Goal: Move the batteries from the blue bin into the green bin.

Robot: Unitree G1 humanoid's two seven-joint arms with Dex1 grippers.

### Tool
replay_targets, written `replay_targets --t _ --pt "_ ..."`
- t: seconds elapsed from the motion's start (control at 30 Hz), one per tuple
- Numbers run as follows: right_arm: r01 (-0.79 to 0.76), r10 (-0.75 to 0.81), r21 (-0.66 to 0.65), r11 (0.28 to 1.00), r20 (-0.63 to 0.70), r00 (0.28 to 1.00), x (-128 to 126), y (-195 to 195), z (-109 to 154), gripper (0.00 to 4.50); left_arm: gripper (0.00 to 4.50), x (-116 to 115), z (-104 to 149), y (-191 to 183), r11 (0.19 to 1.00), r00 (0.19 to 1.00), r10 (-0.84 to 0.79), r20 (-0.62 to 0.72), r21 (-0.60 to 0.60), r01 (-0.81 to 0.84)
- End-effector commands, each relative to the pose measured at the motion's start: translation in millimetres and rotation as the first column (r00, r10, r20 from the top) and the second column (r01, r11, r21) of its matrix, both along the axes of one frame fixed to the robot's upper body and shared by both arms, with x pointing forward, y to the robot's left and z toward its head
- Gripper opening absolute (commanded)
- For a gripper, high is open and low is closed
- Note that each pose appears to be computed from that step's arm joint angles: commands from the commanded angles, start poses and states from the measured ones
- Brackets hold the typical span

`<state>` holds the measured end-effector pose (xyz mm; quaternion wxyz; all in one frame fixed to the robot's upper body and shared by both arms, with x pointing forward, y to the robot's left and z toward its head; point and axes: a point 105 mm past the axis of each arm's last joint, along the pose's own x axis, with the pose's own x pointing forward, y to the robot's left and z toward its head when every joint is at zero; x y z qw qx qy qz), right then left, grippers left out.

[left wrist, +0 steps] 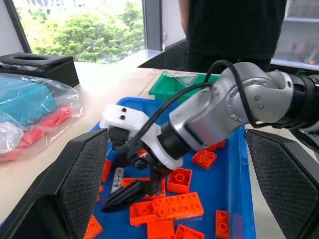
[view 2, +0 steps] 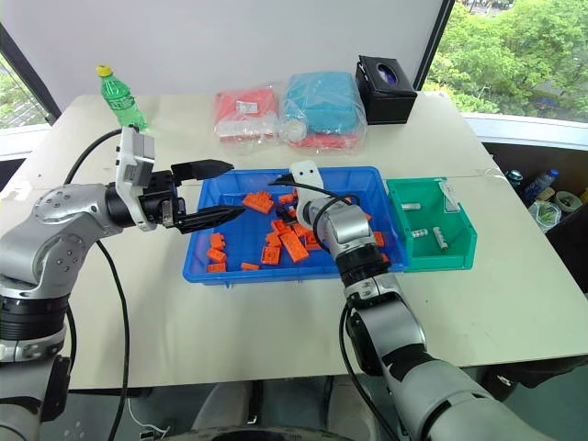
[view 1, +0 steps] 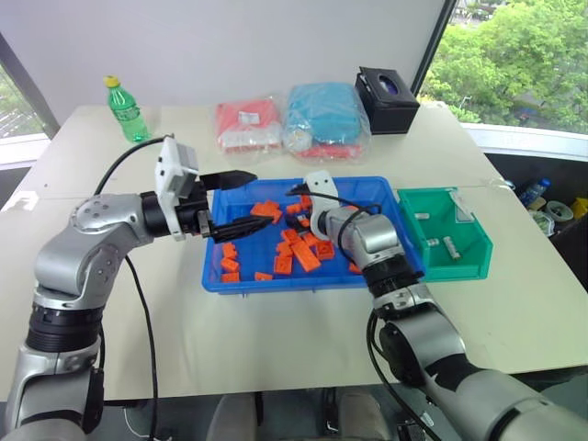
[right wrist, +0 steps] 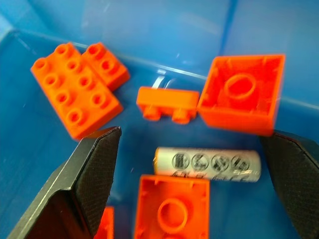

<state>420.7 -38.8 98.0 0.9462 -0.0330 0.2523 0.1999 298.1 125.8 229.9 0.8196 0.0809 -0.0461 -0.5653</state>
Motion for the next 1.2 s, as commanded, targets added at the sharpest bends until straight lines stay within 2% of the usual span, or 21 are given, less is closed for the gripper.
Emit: replay_targets --t 0.03,0.1,0.2,0.4,0.53,0.6,0.67,0.73,0.83,0.93,1.07,1.2 --pt "0.005 -0.005 0.009 1.0 0.002 1.0 3 2 0 4.25 4.5 -1 13 2 1.0 0.998 0.004 0.057 -0.006 -0.004" --pt "0.003 -0.003 0.013 1.0 0.003 1.0 2 3 0 3.58 4.5 -1 13 2 1.0 0.998 0.007 0.059 -0.006 -0.007" --pt "-0.021 0.021 0.023 1.0 -0.008 1.0 -2 7 0 2.24 4.5 0 14 3 1.0 0.998 0.01 0.06 -0.006 -0.009" --pt "-0.033 0.033 0.007 0.999 0.014 0.999 -5 8 5 2.24 4.5 3 13 1 1.0 0.998 0.003 0.06 -0.009 -0.003" --pt "-0.04 0.039 0.007 0.999 0.065 0.997 -5 7 22 2.24 4.5 4 13 -1 1.0 0.998 -0.006 0.061 -0.01 0.007" --pt "-0.042 0.039 0.025 0.999 0.108 0.993 -5 6 39 2.24 4.5 5 13 -1 1.0 0.998 -0.009 0.062 -0.011 0.01" --pt "-0.028 0.008 0.092 0.995 0.206 0.978 -7 -9 83 2.24 4.5 5 13 -3 1.0 0.998 -0.017 0.062 -0.012 0.018" --pt "0.005 -0.043 0.141 0.99 0.27 0.962 -12 -32 114 2.24 4.5 5 12 -4 1.0 0.998 -0.024 0.06 -0.011 0.024" --pt "0.096 -0.152 0.191 0.977 0.302 0.941 -25 -78 134 2.24 4.5 5 10 -5 0.999 0.998 -0.033 0.053 -0.01 0.034" --pt "0.202 -0.25 0.177 0.963 0.315 0.916 -40 -123 139 2.24 4.5 6 9 -5 0.999 0.998 -0.041 0.049 -0.009 0.042" --pt "0.351 -0.378 0.144 0.925 0.273 0.885 -66 -180 126 2.24 4.5 7 6 -10 0.998 0.997 -0.063 0.04 -0.012 0.064" --pt "0.436 -0.451 0.115 0.892 0.235 0.861 -87 -208 111 2.24 4.5 9 6 -14 0.996 0.996 -0.084 0.042 -0.017 0.084"
